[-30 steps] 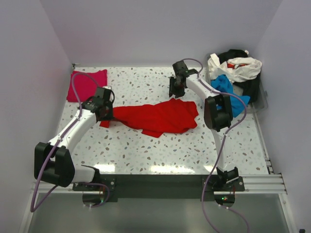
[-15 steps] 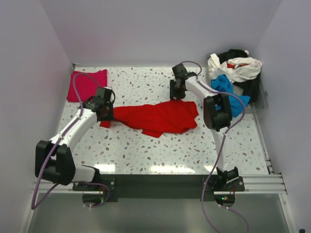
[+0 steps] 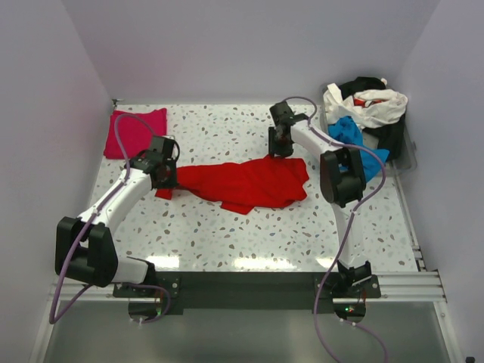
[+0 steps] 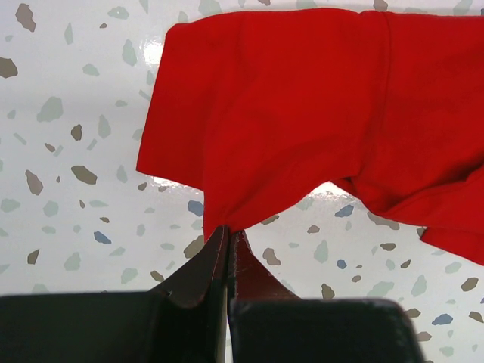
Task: Fold and stack the t-shirts
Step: Flatten the tshirt out
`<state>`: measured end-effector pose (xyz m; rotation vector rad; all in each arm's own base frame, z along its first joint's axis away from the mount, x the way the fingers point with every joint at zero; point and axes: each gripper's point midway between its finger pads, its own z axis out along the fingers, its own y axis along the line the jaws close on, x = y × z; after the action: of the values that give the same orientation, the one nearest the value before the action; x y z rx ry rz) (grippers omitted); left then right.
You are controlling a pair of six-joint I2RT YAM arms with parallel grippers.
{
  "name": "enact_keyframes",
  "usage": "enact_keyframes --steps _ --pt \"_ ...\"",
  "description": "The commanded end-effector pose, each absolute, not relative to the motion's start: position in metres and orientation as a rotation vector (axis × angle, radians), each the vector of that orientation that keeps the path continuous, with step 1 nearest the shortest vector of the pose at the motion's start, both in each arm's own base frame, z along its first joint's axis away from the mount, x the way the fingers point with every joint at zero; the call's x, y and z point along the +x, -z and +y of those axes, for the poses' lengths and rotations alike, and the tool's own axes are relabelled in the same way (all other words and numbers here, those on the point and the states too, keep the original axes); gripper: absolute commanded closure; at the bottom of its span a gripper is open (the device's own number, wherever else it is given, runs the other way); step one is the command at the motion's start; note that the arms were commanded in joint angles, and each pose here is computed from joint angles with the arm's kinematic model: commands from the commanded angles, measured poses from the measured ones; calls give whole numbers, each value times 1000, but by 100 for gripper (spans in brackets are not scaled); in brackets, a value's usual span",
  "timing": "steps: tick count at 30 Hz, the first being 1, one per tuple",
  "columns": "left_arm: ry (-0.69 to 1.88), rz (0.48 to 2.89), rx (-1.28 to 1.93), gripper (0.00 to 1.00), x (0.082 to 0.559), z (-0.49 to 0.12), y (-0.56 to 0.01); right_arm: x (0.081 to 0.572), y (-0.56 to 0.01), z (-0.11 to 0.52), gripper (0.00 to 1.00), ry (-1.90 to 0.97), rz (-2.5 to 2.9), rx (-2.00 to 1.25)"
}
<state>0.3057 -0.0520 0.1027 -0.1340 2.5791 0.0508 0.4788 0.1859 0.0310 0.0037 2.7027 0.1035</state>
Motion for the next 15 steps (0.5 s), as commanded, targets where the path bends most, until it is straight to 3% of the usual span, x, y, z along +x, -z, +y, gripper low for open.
enact_keyframes --steps 1,6,7,10,15 --pt "-19 2525 -168 100 318 -54 -115 474 -64 187 59 -144 2664 9" --pt "-26 2520 -170 100 318 -53 -117 467 -65 189 75 -185 2672 12" --pt "-25 2518 -170 100 318 -53 -117 467 -67 189 86 -184 2670 12" --pt "-28 2515 -170 100 320 -53 -118 466 -75 186 100 -167 2660 17" --pt "-117 2481 -169 100 331 -42 -131 471 -112 178 100 -161 2589 37"
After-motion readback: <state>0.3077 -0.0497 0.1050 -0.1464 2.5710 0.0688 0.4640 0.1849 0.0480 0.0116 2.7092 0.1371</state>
